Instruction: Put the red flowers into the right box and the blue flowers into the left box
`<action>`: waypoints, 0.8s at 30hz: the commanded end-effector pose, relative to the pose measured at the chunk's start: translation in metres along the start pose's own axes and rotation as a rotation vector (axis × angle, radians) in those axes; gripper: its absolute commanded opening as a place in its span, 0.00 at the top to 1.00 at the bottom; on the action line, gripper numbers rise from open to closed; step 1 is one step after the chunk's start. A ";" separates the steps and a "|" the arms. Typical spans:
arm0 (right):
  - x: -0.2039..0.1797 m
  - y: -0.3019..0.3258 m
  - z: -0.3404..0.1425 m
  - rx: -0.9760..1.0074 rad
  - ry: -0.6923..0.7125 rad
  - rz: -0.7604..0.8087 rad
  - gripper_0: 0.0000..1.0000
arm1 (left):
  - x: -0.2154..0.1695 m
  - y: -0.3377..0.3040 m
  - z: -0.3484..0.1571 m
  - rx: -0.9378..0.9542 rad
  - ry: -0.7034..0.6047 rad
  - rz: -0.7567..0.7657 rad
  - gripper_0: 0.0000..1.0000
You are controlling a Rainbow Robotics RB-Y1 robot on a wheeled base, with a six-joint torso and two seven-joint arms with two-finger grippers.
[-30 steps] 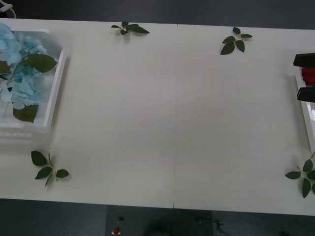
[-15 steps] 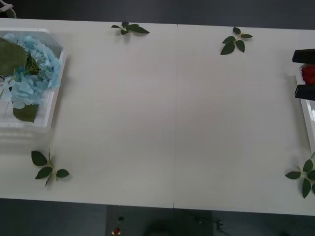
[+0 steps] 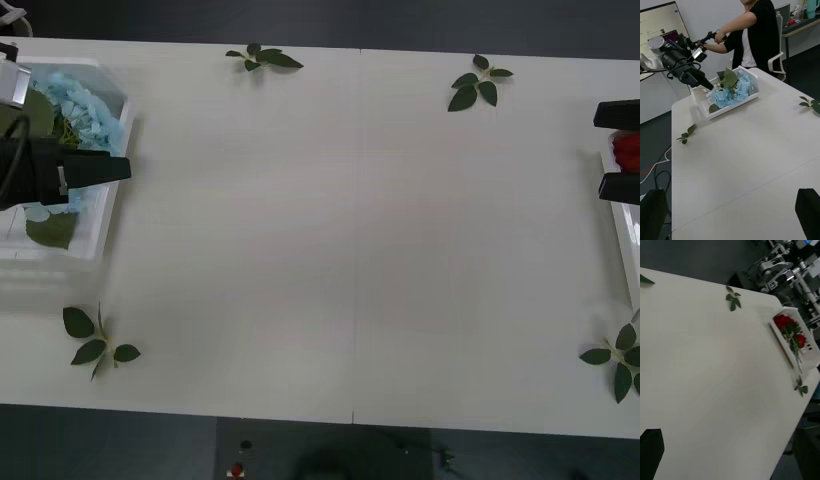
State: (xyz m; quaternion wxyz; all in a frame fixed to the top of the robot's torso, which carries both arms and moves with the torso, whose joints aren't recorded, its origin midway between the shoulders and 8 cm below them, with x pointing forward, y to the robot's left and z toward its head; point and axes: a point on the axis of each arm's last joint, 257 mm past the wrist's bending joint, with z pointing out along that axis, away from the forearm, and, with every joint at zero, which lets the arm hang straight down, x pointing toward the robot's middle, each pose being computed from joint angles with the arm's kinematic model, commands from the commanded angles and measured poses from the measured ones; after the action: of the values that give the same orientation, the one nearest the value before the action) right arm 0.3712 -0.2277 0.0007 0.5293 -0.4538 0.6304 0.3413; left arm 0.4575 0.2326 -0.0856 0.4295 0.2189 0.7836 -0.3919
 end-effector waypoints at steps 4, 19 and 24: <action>-0.014 0.006 0.000 -0.015 0.001 -0.030 0.00 | -0.020 -0.070 0.014 0.126 0.005 0.268 0.00; -0.014 0.006 0.000 -0.015 0.001 -0.030 0.00 | -0.020 -0.125 -0.003 0.271 0.014 0.520 0.00; -0.014 0.006 0.000 -0.015 0.001 -0.030 0.00 | -0.017 -0.127 -0.002 0.280 0.013 0.539 0.00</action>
State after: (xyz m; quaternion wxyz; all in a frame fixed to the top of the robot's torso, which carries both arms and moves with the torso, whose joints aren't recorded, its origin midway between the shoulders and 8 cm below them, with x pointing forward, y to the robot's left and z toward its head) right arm 0.3711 -0.2275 0.0007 0.5292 -0.4540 0.6303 0.3414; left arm 0.3849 0.1649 -0.0293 0.4652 0.4398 0.6640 -0.3863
